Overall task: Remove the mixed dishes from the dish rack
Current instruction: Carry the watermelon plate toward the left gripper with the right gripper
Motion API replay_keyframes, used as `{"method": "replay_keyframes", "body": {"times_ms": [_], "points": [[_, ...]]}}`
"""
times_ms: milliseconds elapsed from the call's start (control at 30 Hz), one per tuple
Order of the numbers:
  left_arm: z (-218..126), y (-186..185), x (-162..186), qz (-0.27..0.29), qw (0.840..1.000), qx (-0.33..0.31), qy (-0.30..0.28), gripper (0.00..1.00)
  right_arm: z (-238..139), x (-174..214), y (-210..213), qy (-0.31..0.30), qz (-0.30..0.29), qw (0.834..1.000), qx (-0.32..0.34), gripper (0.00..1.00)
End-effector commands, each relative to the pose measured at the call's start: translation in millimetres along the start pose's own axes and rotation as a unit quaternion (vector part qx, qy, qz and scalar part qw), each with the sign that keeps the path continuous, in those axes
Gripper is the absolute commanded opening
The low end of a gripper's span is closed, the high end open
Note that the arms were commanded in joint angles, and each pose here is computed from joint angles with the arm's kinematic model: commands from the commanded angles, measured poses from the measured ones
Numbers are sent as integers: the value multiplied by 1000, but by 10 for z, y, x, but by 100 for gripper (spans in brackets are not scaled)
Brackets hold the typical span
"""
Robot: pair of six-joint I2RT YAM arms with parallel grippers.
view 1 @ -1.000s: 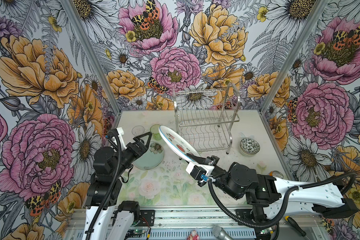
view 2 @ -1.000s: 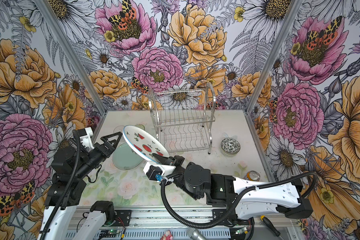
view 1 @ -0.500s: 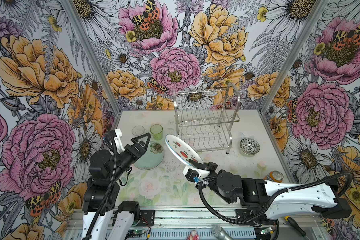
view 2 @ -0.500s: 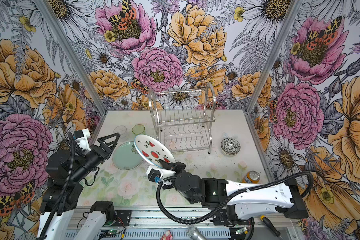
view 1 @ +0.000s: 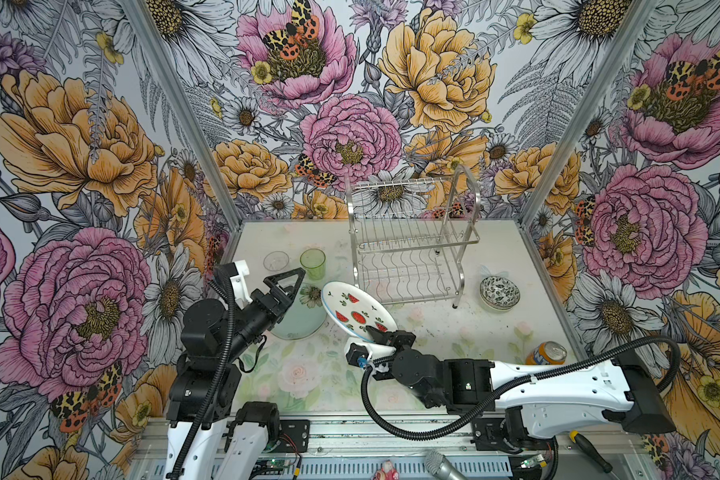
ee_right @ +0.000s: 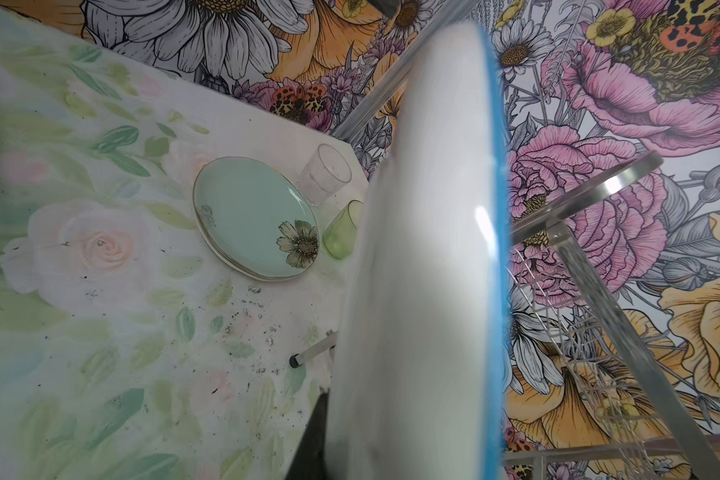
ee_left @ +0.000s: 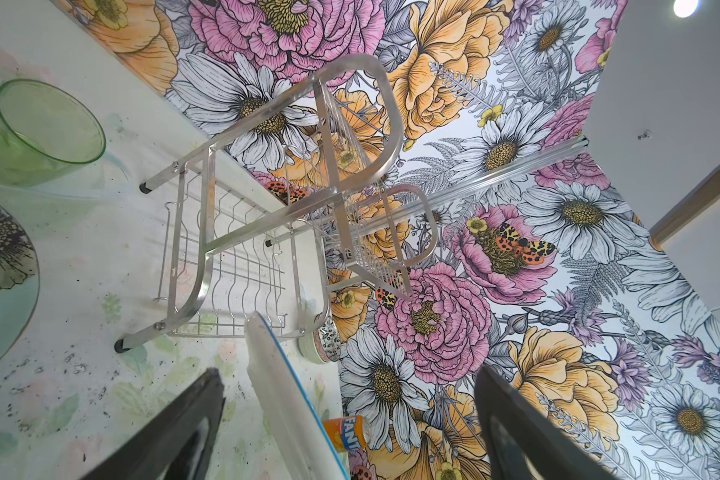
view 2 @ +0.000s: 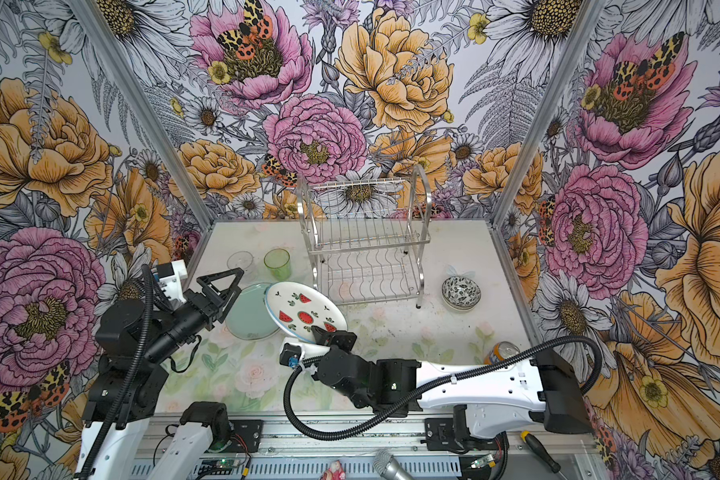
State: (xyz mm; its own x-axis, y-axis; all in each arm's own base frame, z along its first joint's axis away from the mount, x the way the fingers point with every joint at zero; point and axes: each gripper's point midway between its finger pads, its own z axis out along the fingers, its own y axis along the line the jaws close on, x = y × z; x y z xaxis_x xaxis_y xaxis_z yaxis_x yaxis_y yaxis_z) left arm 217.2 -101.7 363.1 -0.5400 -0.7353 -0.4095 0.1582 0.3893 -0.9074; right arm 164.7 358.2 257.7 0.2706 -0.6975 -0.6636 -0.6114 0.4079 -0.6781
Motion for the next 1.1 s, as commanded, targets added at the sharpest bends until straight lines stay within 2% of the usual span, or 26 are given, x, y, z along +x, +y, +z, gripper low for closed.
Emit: {"method": "replay_keyframes", "body": {"times_ms": [0, 267, 633, 967, 1067], "points": [[10, 63, 101, -21, 1000, 3, 17, 91, -58, -402, -430, -54, 62, 995, 59, 0], [106, 303, 278, -54, 997, -16, 51, 89, 127, -363, -320, -32, 26, 997, 64, 0], [308, 451, 519, -53, 991, -38, 115, 88, 292, -324, -299, -8, -1, 996, 86, 0], [397, 651, 632, -73, 986, -57, 135, 88, 445, -319, -291, 2, -22, 994, 110, 0], [470, 670, 635, -80, 985, -57, 142, 85, 496, -322, -257, 4, -33, 993, 113, 0]]}}
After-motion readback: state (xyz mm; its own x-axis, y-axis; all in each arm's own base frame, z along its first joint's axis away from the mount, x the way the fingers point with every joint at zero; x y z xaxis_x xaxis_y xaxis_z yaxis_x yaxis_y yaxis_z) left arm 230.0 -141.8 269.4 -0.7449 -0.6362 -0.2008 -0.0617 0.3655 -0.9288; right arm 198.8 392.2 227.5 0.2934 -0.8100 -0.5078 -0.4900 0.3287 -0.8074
